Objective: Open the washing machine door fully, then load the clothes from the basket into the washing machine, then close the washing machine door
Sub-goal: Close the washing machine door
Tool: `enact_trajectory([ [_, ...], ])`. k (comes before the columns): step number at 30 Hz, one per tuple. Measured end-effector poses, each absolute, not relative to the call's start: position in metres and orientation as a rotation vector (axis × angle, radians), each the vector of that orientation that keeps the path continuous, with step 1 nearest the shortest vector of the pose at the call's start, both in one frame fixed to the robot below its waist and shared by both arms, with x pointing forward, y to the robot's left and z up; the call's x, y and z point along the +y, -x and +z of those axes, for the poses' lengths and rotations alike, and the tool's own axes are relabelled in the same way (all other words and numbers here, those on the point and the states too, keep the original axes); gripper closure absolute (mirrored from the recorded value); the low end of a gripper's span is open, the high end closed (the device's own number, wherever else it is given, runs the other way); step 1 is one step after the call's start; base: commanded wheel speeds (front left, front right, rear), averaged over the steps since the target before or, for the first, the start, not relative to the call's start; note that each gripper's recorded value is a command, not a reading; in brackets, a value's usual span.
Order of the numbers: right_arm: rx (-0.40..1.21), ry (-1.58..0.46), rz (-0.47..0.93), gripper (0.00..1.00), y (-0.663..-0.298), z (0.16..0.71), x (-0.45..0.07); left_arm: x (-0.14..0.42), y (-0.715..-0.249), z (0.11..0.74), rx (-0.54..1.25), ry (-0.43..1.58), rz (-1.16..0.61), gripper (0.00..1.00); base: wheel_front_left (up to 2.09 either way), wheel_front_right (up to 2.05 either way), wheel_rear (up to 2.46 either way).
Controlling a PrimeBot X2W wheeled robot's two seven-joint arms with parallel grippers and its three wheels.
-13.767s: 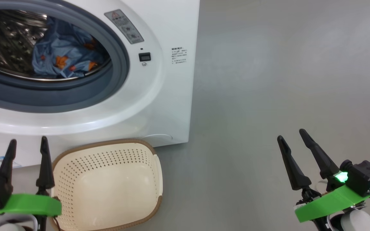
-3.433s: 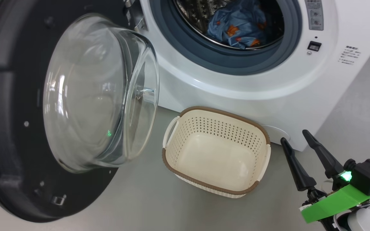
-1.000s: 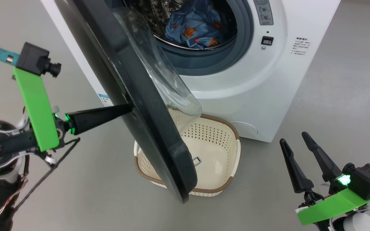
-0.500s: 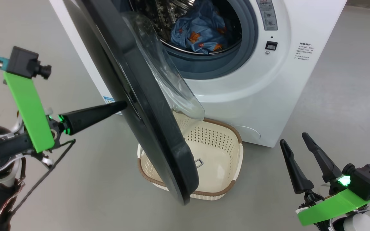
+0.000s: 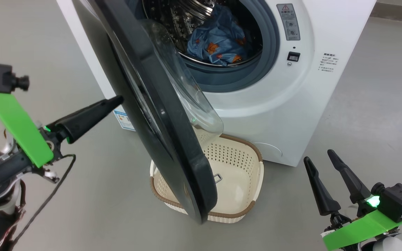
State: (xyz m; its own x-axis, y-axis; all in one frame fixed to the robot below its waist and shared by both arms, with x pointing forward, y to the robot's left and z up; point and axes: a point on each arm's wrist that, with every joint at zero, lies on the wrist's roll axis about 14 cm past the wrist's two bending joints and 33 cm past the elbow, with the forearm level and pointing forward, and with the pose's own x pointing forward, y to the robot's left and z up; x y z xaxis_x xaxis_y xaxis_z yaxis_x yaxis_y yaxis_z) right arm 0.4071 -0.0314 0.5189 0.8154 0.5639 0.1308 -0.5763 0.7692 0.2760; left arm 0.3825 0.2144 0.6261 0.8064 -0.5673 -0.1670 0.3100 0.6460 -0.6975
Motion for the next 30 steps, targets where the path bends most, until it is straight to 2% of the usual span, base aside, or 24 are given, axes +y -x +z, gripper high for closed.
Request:
enact_trajectory([
  [15, -0.047, -0.314, 0.621, 0.00, -0.406, 0.521, -0.030, 0.252, -0.384, 0.599, 0.155, 0.815, -0.259, 0.00, 0.00, 0.00, 0.00],
  [30, -0.059, -0.319, 0.603, 0.00, -0.404, 0.525, -0.035, 0.293, -0.361, 0.555, -0.018, 0.776, 0.011, 0.00, 0.00, 0.00, 0.00],
])
